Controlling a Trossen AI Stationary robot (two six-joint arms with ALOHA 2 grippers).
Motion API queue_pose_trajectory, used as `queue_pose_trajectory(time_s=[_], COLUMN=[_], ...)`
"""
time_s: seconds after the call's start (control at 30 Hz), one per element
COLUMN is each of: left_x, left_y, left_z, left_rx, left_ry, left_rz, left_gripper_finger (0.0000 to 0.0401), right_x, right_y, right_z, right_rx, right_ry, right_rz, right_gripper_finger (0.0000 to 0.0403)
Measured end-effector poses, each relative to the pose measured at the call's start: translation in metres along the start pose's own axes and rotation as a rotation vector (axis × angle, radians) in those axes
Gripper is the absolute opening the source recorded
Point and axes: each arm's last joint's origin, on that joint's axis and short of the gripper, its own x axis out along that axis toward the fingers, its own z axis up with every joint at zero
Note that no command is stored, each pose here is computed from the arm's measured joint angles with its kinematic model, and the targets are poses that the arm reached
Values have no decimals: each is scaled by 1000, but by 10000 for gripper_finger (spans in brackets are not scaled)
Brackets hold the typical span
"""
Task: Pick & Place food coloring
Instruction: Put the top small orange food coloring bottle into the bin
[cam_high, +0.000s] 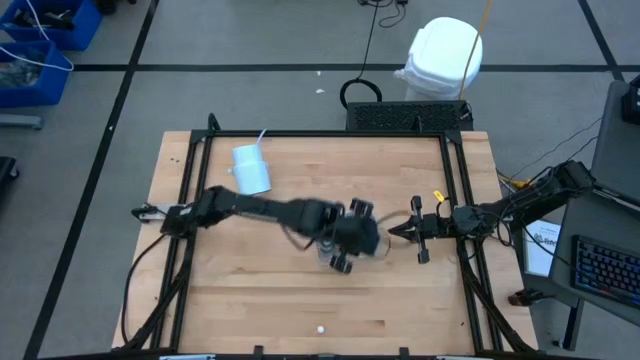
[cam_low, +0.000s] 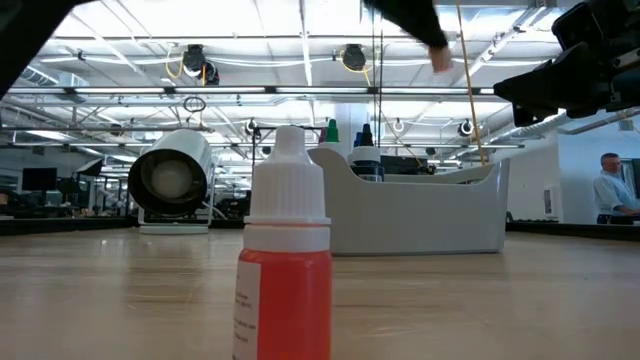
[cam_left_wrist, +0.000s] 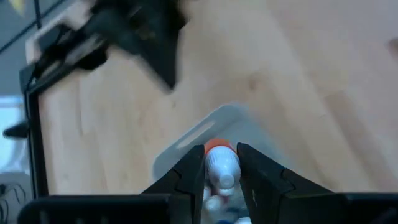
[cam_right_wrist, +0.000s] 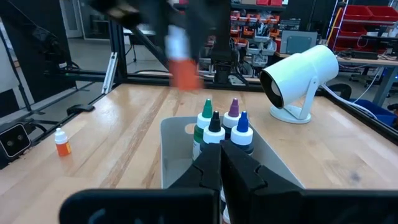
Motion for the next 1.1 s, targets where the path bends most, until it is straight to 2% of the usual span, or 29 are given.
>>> queue_pose_trajectory(time_s=[0.17, 0.27, 0.5, 0.63, 0.8, 1.1], left_x=[19, 33, 61, 65, 76, 91], left_y=[42, 49, 27, 16, 7, -4], left_z=[-25, -35, -48, -43, -51, -66], left_rx=[-94, -119, -52, -33, -49, -103], left_ry=[32, 42, 91, 41, 55, 100], left_rz=[-17, -50, -99, -132, -167, -199], left_gripper_finger=[92, 92, 92, 92, 92, 92], right_x=[0, 0, 0, 0, 0, 0], right_y=[0, 0, -1, -2, -2, -2], right_z=[-1, -2, 2, 5, 5, 5], right_rx=[21, 32, -40, -93, -163, -167], right_ry=[5, 17, -21, -48, -46, -46], right_rz=[0, 1, -36, -62, -62, -60], right_gripper_finger=[0, 0, 0, 0, 0, 0])
